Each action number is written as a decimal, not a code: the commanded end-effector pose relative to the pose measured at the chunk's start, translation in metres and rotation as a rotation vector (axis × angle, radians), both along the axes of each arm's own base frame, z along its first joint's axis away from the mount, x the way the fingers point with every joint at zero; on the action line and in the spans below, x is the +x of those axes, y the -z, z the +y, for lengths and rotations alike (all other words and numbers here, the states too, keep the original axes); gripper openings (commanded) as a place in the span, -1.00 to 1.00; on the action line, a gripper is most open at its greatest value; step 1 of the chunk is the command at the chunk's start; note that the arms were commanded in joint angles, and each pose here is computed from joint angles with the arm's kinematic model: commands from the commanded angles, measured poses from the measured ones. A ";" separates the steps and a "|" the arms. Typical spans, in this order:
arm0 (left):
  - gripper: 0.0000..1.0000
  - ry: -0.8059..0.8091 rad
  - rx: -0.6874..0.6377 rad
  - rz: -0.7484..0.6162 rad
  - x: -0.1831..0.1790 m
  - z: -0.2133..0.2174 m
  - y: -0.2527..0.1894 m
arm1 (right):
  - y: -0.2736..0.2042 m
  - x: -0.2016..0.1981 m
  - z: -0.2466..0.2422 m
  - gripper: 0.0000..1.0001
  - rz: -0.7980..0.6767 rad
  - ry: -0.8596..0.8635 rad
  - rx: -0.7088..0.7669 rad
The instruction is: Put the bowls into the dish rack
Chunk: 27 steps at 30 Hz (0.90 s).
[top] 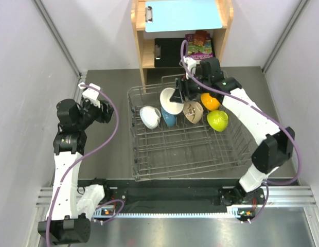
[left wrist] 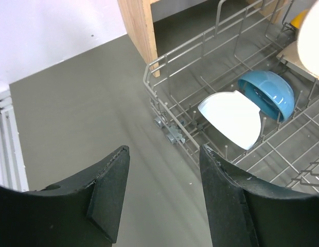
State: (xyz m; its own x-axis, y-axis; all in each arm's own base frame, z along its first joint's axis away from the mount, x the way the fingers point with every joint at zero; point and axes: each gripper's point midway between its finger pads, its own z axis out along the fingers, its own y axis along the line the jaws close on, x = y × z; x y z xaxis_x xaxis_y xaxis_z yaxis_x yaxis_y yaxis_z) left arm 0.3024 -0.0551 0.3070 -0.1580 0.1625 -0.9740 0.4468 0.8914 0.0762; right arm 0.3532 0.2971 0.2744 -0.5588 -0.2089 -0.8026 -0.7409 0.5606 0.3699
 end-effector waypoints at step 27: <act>0.23 0.016 0.007 -0.004 -0.016 -0.002 0.008 | 0.017 -0.053 -0.194 -1.00 -0.451 0.420 -0.630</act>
State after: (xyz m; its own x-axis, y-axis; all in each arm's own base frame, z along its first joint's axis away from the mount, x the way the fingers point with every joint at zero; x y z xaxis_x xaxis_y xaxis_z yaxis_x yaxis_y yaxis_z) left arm 0.2870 -0.0563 0.2962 -0.1680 0.1834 -0.9686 0.4604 0.8834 0.0875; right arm 0.2917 0.1260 0.2324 -0.3918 -0.5240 -0.7562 -0.5361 0.7980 -0.2752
